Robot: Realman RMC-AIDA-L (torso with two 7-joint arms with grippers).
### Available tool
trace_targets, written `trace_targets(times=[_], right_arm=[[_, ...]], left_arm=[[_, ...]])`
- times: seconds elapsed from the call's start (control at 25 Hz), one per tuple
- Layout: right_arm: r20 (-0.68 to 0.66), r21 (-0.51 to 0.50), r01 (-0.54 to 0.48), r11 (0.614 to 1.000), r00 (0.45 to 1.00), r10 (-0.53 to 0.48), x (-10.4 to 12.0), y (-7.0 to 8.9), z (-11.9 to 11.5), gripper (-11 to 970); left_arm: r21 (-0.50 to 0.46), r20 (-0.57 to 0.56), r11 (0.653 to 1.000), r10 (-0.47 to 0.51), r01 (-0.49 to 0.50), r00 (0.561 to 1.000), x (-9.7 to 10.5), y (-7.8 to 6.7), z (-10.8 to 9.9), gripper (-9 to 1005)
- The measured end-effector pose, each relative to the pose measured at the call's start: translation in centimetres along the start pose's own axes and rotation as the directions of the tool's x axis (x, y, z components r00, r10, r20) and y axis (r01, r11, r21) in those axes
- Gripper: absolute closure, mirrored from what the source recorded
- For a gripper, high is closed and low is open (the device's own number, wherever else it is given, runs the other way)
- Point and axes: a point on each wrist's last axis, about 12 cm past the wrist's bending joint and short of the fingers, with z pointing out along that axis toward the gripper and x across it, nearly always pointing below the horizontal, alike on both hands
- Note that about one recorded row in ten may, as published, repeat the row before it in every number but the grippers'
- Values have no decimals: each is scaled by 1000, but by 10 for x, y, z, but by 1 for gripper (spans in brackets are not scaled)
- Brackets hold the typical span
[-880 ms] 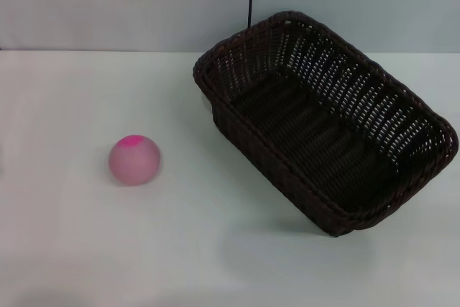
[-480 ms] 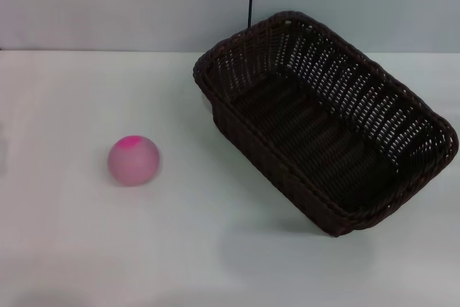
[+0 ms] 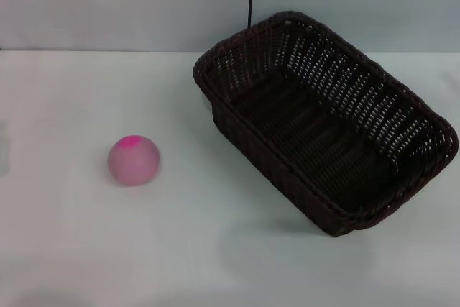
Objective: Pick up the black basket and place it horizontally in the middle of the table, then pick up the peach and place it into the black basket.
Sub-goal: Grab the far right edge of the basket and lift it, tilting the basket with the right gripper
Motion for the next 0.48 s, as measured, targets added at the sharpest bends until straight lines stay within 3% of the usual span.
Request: trace_targets(times=[0.24,0.36,0.48], right_arm=[[-264,-53,74,996,961,-85,-50,21,29,446],[-401,-50,115,992,907,-126,-69,28,46,241],[-537,-52,167,985,826,-169,-75,34,64,213]], left_arm=[[-10,-16,1000,-3,3,1000,2,0,-3,483],[-8,-25,1000,-5,4,1000,2,0,-3,483],[-12,-35,1000,-8,7,999,4,0,-4,483]])
